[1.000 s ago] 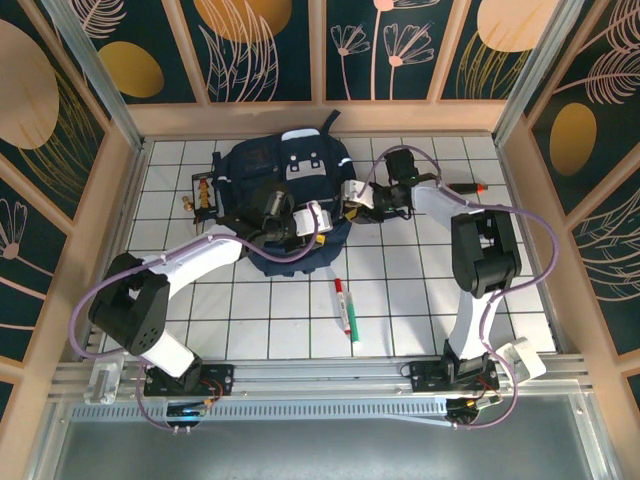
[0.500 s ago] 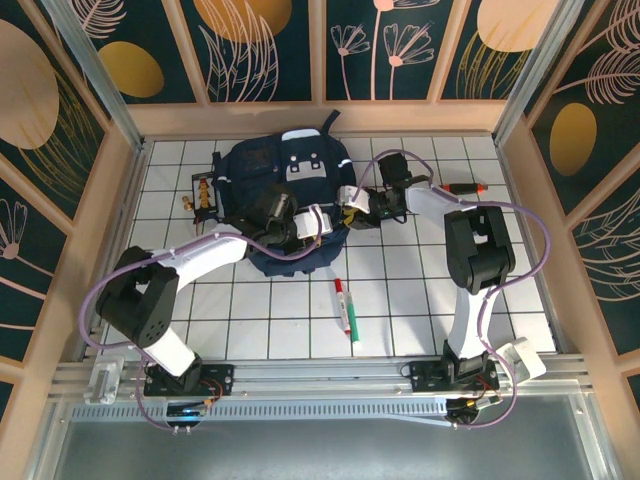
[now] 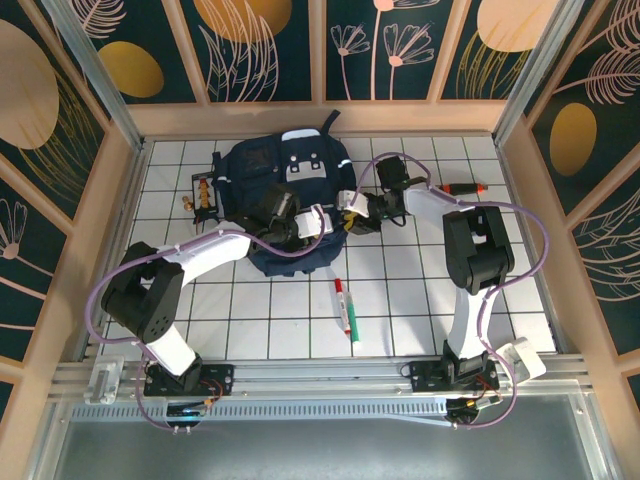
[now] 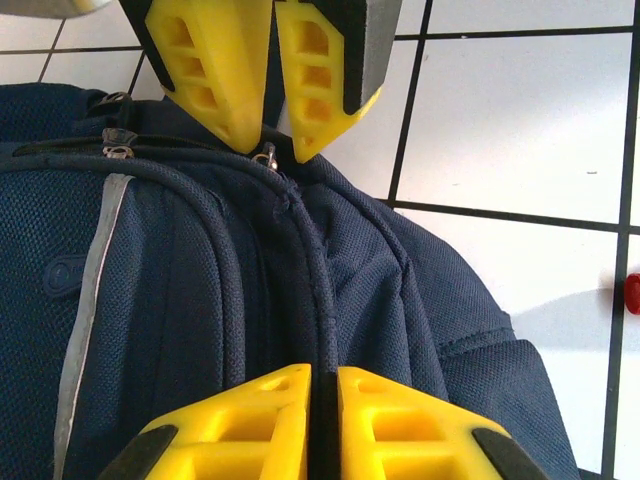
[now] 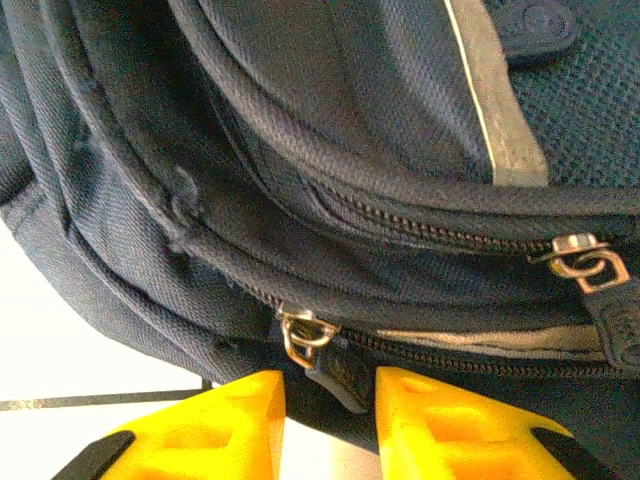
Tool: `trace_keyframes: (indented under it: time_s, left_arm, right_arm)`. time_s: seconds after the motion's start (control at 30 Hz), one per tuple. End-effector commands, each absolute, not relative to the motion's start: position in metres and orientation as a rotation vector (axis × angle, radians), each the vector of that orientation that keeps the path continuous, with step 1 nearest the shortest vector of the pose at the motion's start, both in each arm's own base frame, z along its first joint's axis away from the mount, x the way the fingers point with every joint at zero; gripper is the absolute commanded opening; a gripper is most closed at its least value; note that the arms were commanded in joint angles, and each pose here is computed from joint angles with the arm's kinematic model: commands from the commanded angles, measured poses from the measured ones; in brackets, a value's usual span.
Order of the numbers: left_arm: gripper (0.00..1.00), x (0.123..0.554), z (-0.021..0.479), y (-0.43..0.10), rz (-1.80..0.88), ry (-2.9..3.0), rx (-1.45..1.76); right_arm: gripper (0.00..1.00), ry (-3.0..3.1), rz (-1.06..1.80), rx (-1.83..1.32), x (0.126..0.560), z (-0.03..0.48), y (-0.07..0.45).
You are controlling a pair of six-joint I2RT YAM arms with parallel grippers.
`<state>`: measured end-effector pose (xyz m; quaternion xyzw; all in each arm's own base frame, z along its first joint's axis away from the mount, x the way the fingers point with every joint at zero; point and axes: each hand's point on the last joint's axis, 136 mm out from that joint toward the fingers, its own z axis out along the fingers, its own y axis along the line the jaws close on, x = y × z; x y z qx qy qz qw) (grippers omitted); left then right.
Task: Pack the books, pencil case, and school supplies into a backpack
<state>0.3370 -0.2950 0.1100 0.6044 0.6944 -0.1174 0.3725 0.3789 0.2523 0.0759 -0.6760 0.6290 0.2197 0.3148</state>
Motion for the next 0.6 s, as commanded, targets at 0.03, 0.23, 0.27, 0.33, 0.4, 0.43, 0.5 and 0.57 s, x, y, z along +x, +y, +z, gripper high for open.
trace_keyframes:
  time_s: [0.03,0.23,0.27,0.33,0.4,0.43,0.5,0.57]
  left_arm:
    - [0.28,0.337,0.113,-0.296,-0.304,1.77,1.567]
    - [0.4,0.328,0.112,-0.299,-0.355,1.739,1.576]
    - [0.4,0.327,0.11,-0.298,-0.354,1.742,1.573]
    - [0.4,0.328,0.108,-0.297,-0.352,1.748,1.572]
    - [0.4,0.331,0.107,-0.296,-0.335,1.759,1.561]
    - [0.4,0.332,0.106,-0.296,-0.323,1.765,1.558]
    - [0.4,0.336,0.108,-0.295,-0.306,1.764,1.552]
    - [0.41,0.339,0.111,-0.296,-0.294,1.758,1.541]
  right_arm:
    - [0.3,1.624,0.648,-1.751,0.375,0.082,0.258]
    - [0.03,1.583,0.591,-1.73,0.378,0.073,0.255]
    - [0.0,1.568,0.587,-1.723,0.377,0.075,0.255]
    - [0.0,1.541,0.575,-1.711,0.377,0.081,0.254]
    - [0.0,1.513,0.565,-1.68,0.378,0.093,0.251]
    - [0.0,1.506,0.567,-1.656,0.379,0.101,0.25]
    - [0.0,1.491,0.566,-1.594,0.383,0.122,0.248]
    - [0.0,1.478,0.567,-1.544,0.384,0.141,0.244]
